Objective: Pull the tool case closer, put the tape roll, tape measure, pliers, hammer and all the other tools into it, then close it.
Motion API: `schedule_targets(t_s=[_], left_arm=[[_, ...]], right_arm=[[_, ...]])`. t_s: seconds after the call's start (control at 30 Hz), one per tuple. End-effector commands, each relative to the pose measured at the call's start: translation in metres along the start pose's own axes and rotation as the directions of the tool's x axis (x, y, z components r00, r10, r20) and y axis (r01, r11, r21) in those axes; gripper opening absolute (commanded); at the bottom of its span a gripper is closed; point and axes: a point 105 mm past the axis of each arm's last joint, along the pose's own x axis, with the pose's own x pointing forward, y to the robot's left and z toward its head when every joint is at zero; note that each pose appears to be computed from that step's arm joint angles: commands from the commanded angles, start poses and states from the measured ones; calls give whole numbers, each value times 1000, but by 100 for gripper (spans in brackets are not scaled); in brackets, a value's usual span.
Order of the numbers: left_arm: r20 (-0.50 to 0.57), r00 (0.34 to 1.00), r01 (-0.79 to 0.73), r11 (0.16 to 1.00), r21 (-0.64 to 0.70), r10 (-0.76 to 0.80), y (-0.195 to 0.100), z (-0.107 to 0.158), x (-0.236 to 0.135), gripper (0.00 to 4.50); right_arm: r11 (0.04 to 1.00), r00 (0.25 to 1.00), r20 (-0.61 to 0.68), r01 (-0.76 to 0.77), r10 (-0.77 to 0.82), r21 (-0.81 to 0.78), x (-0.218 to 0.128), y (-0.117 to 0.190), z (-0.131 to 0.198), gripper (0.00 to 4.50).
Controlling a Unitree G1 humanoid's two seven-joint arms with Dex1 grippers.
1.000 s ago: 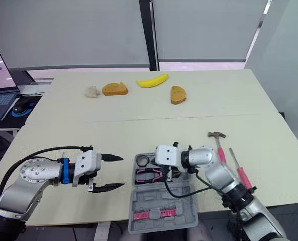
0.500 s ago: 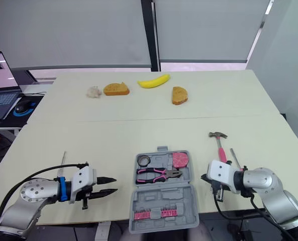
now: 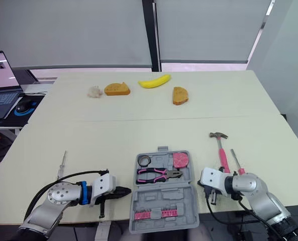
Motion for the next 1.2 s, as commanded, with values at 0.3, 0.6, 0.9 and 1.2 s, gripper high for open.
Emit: schedule_targets(t_s=[0.3,0.6,0.9,1.2], left_arm=[[61,998,-7,997,74,3,2,15,19,3],[97,995,-24,995,99,14,12,31,29,3],[95,994,-68,990,125,56,26,36,34,3],[62,990,-131,980,149,123,49,34,33,3]], right_arm=[[999,998,44,-49,49,-18,12,12,13,0],[999,996,74,-37,38,-23,16,10,25,0],[997,994,85,74,-71,-25,24,-13,34,0],[987,984,84,159,-158,-15,39,-32,46,0]])
